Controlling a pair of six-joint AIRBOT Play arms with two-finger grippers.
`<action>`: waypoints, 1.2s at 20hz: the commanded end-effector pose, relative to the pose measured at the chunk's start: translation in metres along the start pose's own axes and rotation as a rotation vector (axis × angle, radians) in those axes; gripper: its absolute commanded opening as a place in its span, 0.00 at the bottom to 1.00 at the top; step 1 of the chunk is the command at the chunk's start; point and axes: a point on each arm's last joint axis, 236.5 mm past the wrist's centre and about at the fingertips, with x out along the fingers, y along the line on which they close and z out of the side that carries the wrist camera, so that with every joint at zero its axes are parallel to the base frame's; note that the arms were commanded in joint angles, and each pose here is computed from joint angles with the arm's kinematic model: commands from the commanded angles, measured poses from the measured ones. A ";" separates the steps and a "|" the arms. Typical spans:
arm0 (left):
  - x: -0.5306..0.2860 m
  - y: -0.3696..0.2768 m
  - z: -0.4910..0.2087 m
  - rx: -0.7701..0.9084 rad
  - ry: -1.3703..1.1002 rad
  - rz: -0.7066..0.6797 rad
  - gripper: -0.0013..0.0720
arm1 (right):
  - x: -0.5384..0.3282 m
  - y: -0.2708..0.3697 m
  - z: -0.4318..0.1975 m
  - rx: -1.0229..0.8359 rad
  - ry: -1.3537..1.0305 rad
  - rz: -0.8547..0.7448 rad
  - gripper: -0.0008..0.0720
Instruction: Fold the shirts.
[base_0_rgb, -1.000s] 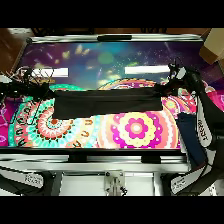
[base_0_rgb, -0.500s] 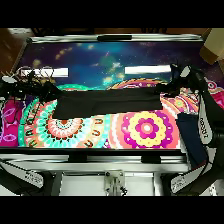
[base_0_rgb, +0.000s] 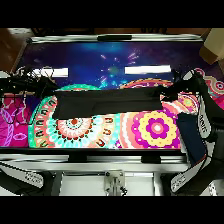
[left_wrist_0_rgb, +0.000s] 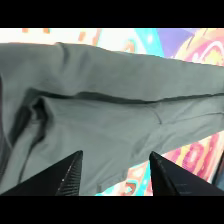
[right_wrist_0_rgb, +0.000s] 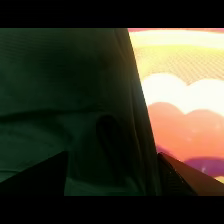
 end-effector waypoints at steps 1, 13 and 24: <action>-0.005 -0.034 -0.001 -0.010 0.000 -0.124 0.72 | 0.019 0.026 -0.013 0.023 0.063 0.105 0.81; 0.108 -0.110 -0.113 0.134 0.144 -0.143 0.07 | -0.162 0.113 -0.068 -0.175 -0.031 0.139 0.11; 0.233 -0.203 -0.234 0.129 0.221 -0.308 0.07 | -0.262 0.146 -0.139 -0.191 -0.116 0.137 0.11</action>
